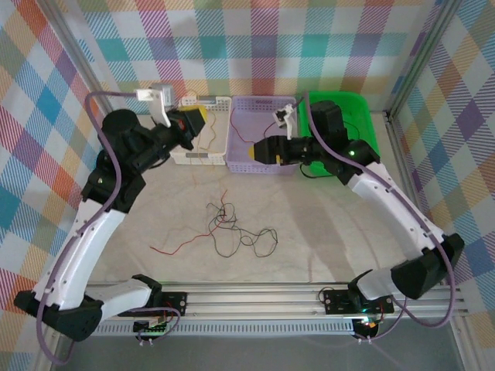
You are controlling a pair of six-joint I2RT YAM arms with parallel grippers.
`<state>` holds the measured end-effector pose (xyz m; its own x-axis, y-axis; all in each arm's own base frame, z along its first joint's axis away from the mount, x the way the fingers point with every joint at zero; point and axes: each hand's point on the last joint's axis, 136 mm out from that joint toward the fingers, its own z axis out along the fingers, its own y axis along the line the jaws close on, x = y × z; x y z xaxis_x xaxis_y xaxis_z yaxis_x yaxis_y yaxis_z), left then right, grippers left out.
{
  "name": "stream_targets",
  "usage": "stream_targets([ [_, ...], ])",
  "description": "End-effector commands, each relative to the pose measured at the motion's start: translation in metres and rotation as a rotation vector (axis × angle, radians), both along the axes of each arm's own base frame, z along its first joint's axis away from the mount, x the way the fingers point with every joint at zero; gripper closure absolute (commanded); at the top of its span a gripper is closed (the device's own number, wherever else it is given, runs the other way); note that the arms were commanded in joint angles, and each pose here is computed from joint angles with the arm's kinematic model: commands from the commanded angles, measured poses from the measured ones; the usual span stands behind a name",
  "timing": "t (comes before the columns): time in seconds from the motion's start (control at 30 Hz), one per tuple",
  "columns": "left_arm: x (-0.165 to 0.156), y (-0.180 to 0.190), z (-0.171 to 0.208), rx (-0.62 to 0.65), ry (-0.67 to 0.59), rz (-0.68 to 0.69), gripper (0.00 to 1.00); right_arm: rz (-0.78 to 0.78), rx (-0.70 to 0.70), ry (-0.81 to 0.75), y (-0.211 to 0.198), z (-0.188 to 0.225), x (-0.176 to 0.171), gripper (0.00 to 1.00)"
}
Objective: Untangle the cables
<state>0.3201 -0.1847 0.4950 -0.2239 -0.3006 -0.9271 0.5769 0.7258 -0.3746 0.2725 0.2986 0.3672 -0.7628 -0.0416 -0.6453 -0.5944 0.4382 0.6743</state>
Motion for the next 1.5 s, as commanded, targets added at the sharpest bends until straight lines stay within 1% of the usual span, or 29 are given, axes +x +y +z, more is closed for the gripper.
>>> stream_targets([
  [0.0, 0.028, 0.013, 0.009, 0.016, -0.018, 0.062, 1.0, -0.023, 0.026, -0.134, -0.015, 0.019, -0.012, 0.36],
  [0.23, 0.102, 0.028, -0.014, 0.017, 0.046, 0.131, 1.0, -0.063, -0.004, -0.173, -0.04, -0.006, -0.037, 0.24],
  [0.33, 0.136, 0.035, -0.026, 0.029, 0.067, 0.161, 1.0, -0.052, 0.007, -0.174, -0.046, -0.012, -0.051, 0.22],
  [0.4, 0.157, 0.039, -0.032, 0.031, 0.083, 0.168, 1.0, -0.036, 0.018, -0.166, -0.048, -0.018, -0.06, 0.18],
  [0.53, 0.192, 0.046, -0.04, 0.027, 0.099, 0.188, 1.0, 0.007, 0.037, -0.139, -0.049, -0.033, -0.075, 0.18],
  [0.63, 0.215, 0.043, -0.058, 0.036, 0.133, 0.182, 1.0, 0.026, 0.039, -0.11, -0.049, -0.05, -0.083, 0.18],
  [0.7, 0.23, 0.04, -0.08, 0.044, 0.173, 0.178, 1.0, 0.027, 0.028, -0.09, -0.05, -0.064, -0.084, 0.17],
  [0.87, 0.258, 0.04, -0.154, 0.079, 0.294, 0.206, 1.0, 0.043, -0.009, -0.034, -0.05, -0.099, -0.089, 0.15],
  [1.03, 0.269, 0.041, -0.23, 0.127, 0.422, 0.217, 1.0, 0.059, -0.017, 0.019, -0.049, -0.124, -0.093, 0.14],
  [1.13, 0.27, 0.046, -0.258, 0.14, 0.464, 0.239, 1.0, 0.068, -0.01, 0.039, -0.047, -0.131, -0.096, 0.14],
  [1.23, 0.271, 0.049, -0.277, 0.149, 0.504, 0.259, 1.0, 0.071, -0.017, 0.059, -0.045, -0.14, -0.099, 0.14],
  [1.27, 0.271, 0.049, -0.282, 0.151, 0.52, 0.257, 0.97, 0.072, -0.015, 0.063, -0.044, -0.142, -0.099, 0.14],
  [1.3, 0.271, 0.047, -0.286, 0.145, 0.535, 0.251, 0.87, 0.067, -0.019, 0.071, -0.043, -0.146, -0.098, 0.14],
  [1.37, 0.267, 0.043, -0.285, 0.118, 0.551, 0.229, 0.54, 0.057, -0.044, 0.083, -0.04, -0.156, -0.094, 0.14],
  [1.4, 0.265, 0.042, -0.283, 0.104, 0.553, 0.226, 0.43, 0.054, -0.066, 0.086, -0.038, -0.161, -0.092, 0.14],
  [1.47, 0.258, 0.041, -0.271, 0.08, 0.545, 0.217, 0.3, 0.046, -0.129, 0.103, -0.032, -0.18, -0.086, 0.14],
])
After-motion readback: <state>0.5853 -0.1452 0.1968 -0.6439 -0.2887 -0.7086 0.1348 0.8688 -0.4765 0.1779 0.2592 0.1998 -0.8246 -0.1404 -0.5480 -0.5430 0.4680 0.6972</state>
